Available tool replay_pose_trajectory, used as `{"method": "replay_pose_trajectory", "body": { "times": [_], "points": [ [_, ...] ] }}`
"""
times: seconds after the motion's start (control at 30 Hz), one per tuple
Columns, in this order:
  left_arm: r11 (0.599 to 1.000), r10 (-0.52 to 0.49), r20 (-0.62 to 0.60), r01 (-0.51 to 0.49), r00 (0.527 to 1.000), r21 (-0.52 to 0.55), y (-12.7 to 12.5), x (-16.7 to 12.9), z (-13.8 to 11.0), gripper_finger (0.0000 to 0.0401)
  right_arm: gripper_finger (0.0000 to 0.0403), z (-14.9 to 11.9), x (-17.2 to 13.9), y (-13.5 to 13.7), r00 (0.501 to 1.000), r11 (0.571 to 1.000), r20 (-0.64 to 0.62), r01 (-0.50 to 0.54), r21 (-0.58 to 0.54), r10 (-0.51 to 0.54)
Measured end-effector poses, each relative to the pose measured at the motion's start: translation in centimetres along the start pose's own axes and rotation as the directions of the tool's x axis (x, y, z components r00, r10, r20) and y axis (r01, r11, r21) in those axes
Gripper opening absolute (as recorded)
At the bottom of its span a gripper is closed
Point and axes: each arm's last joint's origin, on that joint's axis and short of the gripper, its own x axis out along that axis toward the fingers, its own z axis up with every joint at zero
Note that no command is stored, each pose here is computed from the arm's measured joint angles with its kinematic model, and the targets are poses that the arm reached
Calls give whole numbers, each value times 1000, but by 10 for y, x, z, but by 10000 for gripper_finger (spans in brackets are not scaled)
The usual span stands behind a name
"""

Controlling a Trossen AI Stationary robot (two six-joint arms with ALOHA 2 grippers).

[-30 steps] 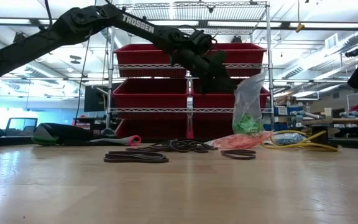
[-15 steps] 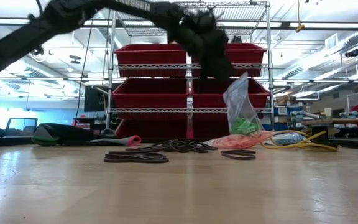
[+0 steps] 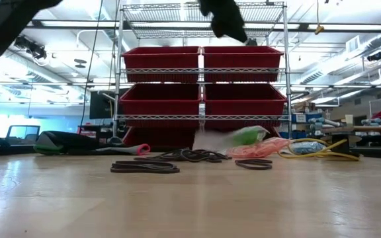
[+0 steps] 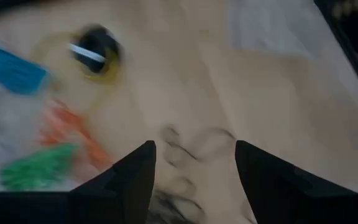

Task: Sort rubber bands
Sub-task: Open the transparent zip bag

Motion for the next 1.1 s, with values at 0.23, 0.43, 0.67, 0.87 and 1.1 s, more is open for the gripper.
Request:
{"method": "replay_pose_trajectory", "body": {
  "times": [0.23, 0.43, 0.67, 0.87, 1.1],
  "points": [
    [990, -106, -148, 119, 983, 81, -63, 19, -3, 227, 163, -8, 25, -9, 1000, 1000, -20, -18, 11, 18],
    [965, -169, -243, 210, 955, 155, -115, 58, -17, 227, 188, -15, 49, -21, 998, 1000, -64, -19, 21, 20],
    [950, -207, -281, 261, 937, 171, -159, 107, -48, 227, 173, -13, 62, -29, 997, 999, -73, -33, 39, 36],
    [946, -280, -270, 313, 921, 85, -167, 130, -67, 227, 82, -4, 68, -28, 998, 1000, -67, -4, -22, 3],
    [956, -269, -228, 288, 936, 57, -168, 120, -64, 227, 6, 10, 75, -23, 1000, 997, -31, -5, -79, 2]
  ]
}}
